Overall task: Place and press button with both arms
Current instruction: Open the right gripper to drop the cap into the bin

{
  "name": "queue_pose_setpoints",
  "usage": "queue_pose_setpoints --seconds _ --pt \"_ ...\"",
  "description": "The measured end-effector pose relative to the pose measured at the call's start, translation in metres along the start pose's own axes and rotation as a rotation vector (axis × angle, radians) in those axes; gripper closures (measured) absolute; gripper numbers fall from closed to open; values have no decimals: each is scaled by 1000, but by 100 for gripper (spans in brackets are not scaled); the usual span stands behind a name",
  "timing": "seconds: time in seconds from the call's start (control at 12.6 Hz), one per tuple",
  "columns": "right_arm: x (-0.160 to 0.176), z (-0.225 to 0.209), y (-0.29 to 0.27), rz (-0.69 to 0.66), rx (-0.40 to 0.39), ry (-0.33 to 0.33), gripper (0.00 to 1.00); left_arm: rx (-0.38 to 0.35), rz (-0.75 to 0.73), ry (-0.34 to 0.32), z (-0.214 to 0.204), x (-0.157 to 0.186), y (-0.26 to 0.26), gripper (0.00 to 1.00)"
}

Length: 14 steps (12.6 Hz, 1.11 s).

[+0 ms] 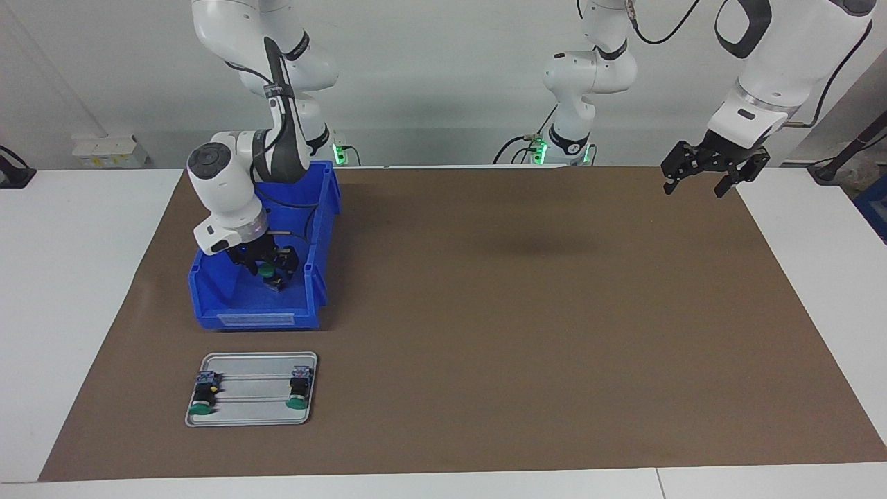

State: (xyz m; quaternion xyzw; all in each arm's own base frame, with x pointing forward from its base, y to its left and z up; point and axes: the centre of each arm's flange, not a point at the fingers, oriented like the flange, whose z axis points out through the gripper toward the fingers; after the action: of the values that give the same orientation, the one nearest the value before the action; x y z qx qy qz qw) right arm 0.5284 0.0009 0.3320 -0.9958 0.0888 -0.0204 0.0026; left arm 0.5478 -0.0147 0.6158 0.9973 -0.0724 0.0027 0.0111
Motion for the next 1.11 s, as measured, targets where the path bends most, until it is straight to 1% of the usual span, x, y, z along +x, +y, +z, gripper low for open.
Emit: queue_pose_setpoints --seconds 0.24,0.32,0.4,0.56,0.72,0.88,1.11 --pt "11 -16 -2 -1 5 26 8 0 0 0 0 0 0 0" --pt "15 -22 -3 -1 5 26 8 0 0 0 0 0 0 0" --pt "19 -30 -4 -1 5 21 8 0 0 0 0 0 0 0" --pt "26 -52 -6 -3 0 -12 8 0 0 0 0 0 0 0" --pt "35 -90 -9 -5 -6 -62 8 0 0 0 0 0 0 0" --pt "41 -142 -10 -7 -12 -106 8 0 0 0 0 0 0 0" --pt "43 -206 -11 -12 -14 -132 6 0 0 0 0 0 0 0"
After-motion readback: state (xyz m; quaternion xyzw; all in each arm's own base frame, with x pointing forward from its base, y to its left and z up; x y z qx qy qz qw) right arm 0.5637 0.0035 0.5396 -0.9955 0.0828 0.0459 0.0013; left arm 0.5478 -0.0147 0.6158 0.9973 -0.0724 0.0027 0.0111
